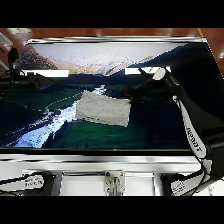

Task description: Fold the shirts.

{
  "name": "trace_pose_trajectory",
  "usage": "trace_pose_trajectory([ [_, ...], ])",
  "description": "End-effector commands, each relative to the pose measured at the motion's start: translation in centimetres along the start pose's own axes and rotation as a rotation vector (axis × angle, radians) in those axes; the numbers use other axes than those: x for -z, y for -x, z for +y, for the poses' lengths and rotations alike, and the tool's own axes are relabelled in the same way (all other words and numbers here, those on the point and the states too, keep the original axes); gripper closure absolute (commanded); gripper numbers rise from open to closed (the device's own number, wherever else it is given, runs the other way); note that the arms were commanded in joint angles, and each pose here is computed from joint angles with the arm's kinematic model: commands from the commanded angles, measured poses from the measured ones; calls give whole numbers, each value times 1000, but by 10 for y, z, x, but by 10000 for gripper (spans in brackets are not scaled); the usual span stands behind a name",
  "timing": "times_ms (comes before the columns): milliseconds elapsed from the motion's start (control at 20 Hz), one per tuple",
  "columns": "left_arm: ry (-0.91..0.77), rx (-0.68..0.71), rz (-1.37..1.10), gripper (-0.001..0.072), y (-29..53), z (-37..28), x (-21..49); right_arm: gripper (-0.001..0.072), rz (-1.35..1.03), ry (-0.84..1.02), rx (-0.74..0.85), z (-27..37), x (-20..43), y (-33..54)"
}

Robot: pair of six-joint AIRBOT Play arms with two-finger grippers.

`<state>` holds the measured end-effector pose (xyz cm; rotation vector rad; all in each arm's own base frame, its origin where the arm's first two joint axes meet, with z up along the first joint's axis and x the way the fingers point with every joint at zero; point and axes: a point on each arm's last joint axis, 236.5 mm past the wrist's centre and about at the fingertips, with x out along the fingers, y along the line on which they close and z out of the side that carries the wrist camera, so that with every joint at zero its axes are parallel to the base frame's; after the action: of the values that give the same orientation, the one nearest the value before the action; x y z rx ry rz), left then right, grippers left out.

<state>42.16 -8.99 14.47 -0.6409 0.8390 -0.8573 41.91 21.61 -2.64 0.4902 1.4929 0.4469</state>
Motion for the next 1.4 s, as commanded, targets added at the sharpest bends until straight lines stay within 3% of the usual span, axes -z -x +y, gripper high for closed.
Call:
trace_pose_trajectory([
  [0, -12, 7, 7, 670, 6, 0, 3, 33, 125, -123, 126, -63, 20, 2],
  [300, -49, 6, 6, 670, 6, 3, 3, 33, 238, -115, 79, -64, 34, -58],
  [450, -49, 6, 6, 670, 6, 3, 2, 49, 194, -66, -67, -32, 22, -72],
  [550, -48, -1, -1, 670, 6, 5, 1, 301, 161, -24, -74, -26, 17, -78],
  [650, -35, -11, -13, 670, 6, 8, -2, 639, 135, 45, -131, -10, 12, -78],
  [800, 34, -10, -12, 670, 5, 9, -2, 655, 30, 227, -270, 22, -10, -59],
  [1000, 141, 21, 32, 670, 5, 0, 8, 655, -151, 253, -198, -11, -69, -2],
  [1150, 178, 65, 128, 670, 5, -17, 29, 655, -273, 151, -138, -76, -107, 63],
  [1350, 175, -76, 268, 670, -5, -12, 65, 655, -468, -118, -38, -199, -118, 172],
])
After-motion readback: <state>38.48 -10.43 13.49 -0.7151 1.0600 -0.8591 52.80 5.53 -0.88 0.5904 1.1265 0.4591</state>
